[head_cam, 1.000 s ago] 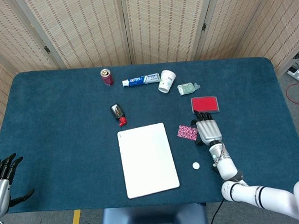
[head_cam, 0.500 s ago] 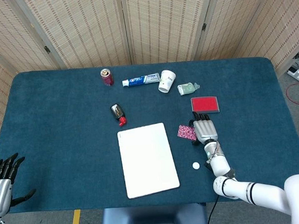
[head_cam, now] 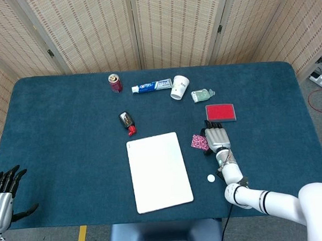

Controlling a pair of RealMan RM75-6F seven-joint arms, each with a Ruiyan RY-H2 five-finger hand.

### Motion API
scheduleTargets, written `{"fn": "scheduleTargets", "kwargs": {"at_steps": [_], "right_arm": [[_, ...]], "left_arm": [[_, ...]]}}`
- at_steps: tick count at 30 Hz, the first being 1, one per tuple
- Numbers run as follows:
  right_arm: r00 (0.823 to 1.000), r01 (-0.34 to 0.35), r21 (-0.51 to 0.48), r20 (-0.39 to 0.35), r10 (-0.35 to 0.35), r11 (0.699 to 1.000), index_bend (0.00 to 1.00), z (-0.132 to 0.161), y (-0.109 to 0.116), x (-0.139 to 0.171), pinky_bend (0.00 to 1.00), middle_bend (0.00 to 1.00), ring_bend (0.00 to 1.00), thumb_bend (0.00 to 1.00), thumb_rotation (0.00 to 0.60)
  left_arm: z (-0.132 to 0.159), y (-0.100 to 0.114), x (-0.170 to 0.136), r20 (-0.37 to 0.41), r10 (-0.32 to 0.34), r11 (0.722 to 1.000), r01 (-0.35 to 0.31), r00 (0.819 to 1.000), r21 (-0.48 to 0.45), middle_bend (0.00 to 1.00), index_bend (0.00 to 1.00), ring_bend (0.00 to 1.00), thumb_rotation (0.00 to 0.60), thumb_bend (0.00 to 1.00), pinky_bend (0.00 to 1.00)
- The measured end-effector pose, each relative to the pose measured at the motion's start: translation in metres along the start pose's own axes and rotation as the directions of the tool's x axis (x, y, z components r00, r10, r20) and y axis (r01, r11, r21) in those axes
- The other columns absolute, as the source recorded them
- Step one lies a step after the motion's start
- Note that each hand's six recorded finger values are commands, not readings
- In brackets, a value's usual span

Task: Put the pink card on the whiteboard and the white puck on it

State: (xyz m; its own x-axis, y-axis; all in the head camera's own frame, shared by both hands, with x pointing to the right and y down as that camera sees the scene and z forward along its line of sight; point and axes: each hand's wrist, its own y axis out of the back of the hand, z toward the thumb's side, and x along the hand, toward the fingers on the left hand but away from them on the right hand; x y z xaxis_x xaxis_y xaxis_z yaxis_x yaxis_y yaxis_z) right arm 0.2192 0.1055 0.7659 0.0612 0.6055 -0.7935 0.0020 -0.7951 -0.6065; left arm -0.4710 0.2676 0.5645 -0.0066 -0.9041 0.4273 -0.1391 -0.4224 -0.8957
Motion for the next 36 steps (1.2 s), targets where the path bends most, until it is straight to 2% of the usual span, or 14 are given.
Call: {"fn": "scheduleTargets", "kwargs": {"at_steps": [11,16,36], "right_arm": [[0.997,-0.029,0.01,-0.066,0.03,1.0,0.3,0.006,-0.004,0.017,0.0,0.05,0.0,0.24,0.6],[0.999,0.001,0.013,-0.053,0.0,1.0,0.3,-0.002,0.0,0.017,0.0,0.05,0.0,0.24,0.6],[0.999,0.0,0.042,-0.034,0.001,0.999,0.3,-0.001,-0.005,0.009,0.0,0.05,0.0,0.24,0.6]], "left_arm": [[0.0,-0.001,0.0,0.001,-0.001,1.0,0.001,1.0,-0.004,0.07,0.14,0.11,0.6,0.14,0.0],[0.0,-0.001,0.0,0.003,0.001,1.0,-0.001,1.0,-0.004,0.07,0.14,0.11,0.6,0.14,0.0],[-0.003,-0.002,-0.001,-0.007,-0.001,1.0,0.001,1.0,-0.005,0.07,0.14,0.11,0.6,0.14,0.0]]}}
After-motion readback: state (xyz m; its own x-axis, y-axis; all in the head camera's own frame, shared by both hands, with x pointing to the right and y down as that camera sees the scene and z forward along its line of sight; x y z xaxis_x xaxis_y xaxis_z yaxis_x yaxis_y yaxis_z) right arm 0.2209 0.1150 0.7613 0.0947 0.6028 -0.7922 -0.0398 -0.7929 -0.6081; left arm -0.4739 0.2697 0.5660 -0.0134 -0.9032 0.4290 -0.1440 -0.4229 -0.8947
